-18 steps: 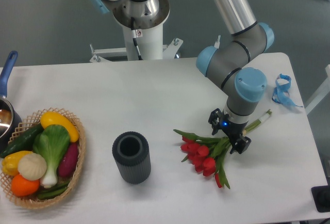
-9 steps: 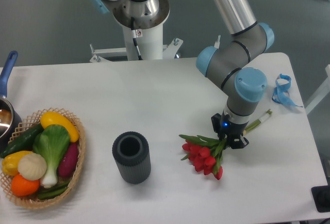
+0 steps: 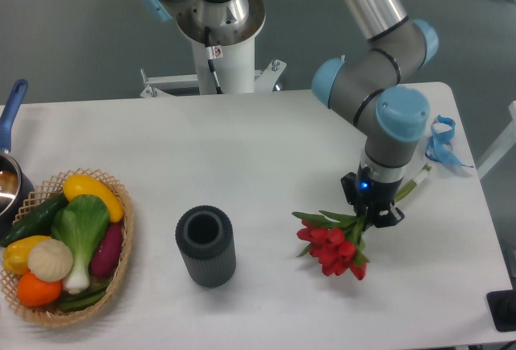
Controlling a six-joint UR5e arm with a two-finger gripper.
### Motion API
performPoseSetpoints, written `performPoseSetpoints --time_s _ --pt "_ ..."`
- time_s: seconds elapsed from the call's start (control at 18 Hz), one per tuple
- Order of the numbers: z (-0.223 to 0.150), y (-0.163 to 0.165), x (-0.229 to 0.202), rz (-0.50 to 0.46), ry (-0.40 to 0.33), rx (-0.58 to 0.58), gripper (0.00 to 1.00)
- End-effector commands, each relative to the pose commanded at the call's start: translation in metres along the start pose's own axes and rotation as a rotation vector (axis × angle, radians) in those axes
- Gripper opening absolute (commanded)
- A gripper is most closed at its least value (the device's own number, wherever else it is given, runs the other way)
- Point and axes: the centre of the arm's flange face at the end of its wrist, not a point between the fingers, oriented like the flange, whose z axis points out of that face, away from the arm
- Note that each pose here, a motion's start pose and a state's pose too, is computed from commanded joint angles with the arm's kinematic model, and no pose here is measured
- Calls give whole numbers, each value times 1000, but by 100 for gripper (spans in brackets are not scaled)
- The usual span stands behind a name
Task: Pick up the flowers from the table
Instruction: 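Lift the gripped red tulip bunch up off the table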
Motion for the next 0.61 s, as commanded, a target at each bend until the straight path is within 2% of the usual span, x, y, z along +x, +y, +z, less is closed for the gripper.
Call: performPoseSetpoints --time_s 0.28,0.5,0.61 --pt "-72 -39 -4 -151 -52 264 23" --pt "-112 -59 7 -200 -24 483 23" --pt "-136 -58 5 -260 -9 583 23"
